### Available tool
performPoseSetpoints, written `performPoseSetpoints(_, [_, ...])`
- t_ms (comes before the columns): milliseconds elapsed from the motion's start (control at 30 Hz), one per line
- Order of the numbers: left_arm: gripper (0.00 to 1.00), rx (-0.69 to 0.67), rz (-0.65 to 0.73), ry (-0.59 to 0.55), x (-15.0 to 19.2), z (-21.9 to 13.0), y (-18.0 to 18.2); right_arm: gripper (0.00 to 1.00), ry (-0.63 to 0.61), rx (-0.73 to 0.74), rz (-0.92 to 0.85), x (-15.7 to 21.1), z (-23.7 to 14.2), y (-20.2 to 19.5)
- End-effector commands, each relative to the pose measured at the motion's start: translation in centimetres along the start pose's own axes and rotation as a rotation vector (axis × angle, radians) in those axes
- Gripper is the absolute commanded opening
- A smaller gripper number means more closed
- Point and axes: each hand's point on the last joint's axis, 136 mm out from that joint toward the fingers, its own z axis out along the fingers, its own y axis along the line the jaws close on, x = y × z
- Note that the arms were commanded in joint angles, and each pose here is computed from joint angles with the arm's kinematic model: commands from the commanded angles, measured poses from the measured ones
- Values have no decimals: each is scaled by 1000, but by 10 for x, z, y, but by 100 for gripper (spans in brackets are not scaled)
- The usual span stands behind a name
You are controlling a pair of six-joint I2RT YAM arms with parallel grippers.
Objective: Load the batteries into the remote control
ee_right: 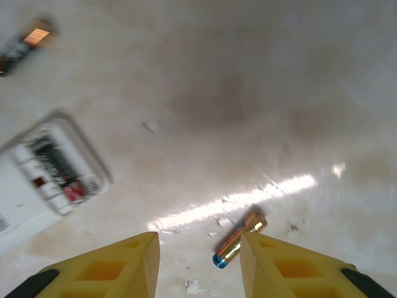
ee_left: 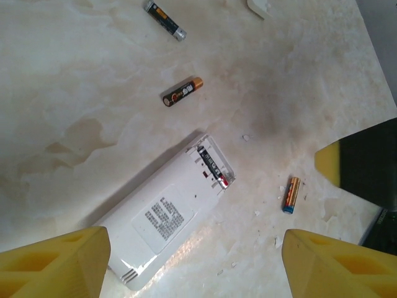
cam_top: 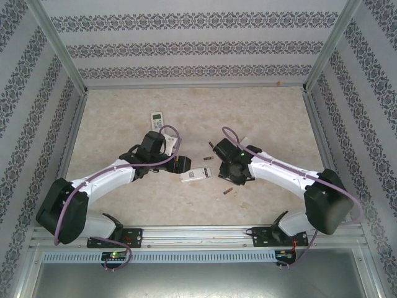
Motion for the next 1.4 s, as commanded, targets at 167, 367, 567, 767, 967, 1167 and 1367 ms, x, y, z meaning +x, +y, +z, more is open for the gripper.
performPoseSetpoints(167, [74, 20, 6, 8, 4, -12, -3, 45, 38, 70, 336, 29, 28, -25])
performPoseSetpoints(367, [74, 26, 4, 8, 6, -12, -3, 45, 44, 124, 322, 33, 37, -38])
performPoseSetpoints(567, [74, 24, -4, 14, 9, -12, -1, 35, 31, 137, 318, 30, 43, -41])
performPoseSetpoints(767, [74, 23, -10, 13, 8, -11, -1, 21, 36, 164, 284, 29, 48, -46])
performPoseSetpoints(967, [74, -11, -55, 24, 9, -12, 4, 14, -12, 40, -11, -1, 22, 3])
performPoseSetpoints(1167, [74, -129, -223, 130, 19, 1, 29, 10, -123, -102, -467, -18, 2, 75])
performPoseSetpoints(1367, [99, -138, -330, 98, 16, 9, 35, 11, -181, -88, -657, -29, 17, 95])
